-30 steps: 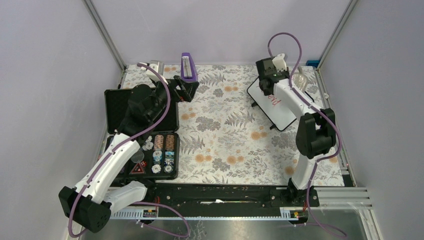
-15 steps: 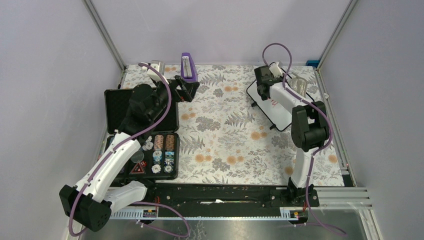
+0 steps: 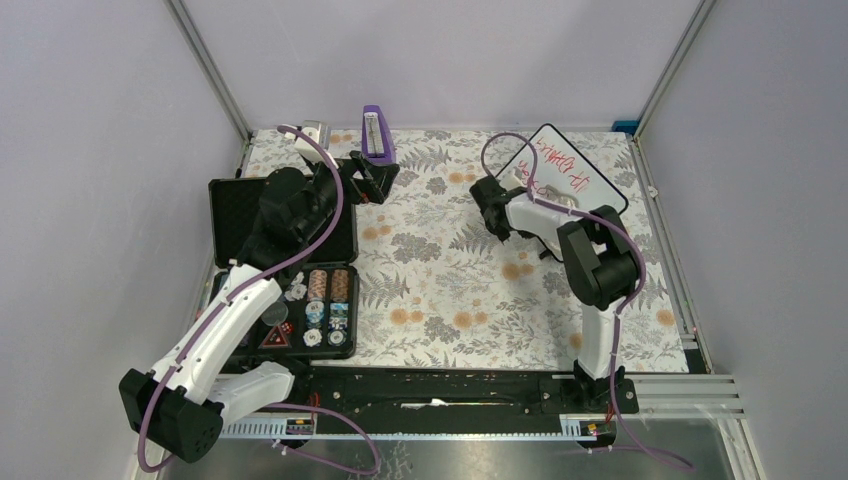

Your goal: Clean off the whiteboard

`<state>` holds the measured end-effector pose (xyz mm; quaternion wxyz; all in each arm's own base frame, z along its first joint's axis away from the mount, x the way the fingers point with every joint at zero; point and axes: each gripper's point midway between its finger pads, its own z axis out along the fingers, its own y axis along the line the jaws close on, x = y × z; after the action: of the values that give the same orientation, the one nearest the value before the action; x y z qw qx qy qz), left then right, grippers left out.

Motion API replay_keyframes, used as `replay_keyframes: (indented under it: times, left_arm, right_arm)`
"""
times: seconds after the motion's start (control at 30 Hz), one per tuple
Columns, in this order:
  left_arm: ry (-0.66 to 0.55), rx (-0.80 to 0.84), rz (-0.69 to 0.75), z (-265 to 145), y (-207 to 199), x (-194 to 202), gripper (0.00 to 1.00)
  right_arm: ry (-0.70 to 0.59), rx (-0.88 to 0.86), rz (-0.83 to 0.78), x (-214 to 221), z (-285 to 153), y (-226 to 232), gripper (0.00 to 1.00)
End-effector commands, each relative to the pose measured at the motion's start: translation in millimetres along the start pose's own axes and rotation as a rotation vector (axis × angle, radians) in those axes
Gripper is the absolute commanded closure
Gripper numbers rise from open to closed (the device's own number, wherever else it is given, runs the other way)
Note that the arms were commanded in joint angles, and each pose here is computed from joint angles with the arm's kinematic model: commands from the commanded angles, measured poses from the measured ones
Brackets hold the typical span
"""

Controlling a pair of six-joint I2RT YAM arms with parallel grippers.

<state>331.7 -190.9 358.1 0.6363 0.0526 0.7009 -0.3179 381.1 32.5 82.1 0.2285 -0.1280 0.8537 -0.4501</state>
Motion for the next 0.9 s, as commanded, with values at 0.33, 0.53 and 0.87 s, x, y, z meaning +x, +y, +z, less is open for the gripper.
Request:
replay_keyframes:
  times: [0.33, 0.53, 0.87]
  left_arm:
    - [-0.06, 0.034, 0.008, -0.1, -9.5, -20.6, 0.01]
    - [-0.044, 0.043, 0.003, 3.4, -10.5, -15.0, 0.01]
    - [-0.047, 0.034, 0.01, 2.9, -9.2, -15.5, 0.01]
  right_arm:
    - [-0.098, 0.269, 0.236, -103.8, 9.8, -148.6, 1.0]
    - [-0.126, 0.242, 0.131, -108.4, 35.2, -110.1, 1.0]
    - [-0.075, -0.032, 0.073, -57.5, 43.1, -30.1, 1.0]
